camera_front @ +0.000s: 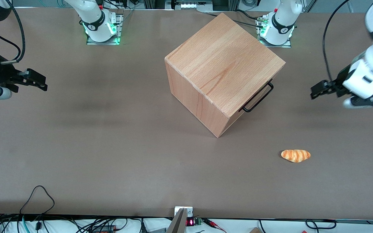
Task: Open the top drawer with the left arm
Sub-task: 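Move the open left gripper to the black drawer handle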
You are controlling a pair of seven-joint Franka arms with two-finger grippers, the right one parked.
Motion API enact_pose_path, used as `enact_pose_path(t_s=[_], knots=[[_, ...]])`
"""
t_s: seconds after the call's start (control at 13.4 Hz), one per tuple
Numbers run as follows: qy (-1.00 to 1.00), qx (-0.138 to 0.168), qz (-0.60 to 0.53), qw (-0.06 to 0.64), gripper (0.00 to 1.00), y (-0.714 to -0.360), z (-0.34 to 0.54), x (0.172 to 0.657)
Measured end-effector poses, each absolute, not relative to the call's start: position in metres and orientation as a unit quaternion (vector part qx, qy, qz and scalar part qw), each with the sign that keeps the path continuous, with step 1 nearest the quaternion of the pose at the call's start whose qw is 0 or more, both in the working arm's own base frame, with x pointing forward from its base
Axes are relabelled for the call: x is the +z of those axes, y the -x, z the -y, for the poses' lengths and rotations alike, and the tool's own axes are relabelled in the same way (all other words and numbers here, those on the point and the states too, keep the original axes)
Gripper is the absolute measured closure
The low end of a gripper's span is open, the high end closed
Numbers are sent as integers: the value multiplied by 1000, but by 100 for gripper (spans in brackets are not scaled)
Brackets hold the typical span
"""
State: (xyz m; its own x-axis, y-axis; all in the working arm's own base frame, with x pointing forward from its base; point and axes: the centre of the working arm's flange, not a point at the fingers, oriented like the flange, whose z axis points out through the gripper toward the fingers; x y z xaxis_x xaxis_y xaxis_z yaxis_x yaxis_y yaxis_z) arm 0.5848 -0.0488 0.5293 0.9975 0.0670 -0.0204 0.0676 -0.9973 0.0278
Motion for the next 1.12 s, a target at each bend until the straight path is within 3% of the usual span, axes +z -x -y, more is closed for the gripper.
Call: enact_pose_path(t_s=[0.45,1.12], knots=[[-995,-25,65,69,0,-589,114,454],[-986,-39,126,102,0,-569,163,428]])
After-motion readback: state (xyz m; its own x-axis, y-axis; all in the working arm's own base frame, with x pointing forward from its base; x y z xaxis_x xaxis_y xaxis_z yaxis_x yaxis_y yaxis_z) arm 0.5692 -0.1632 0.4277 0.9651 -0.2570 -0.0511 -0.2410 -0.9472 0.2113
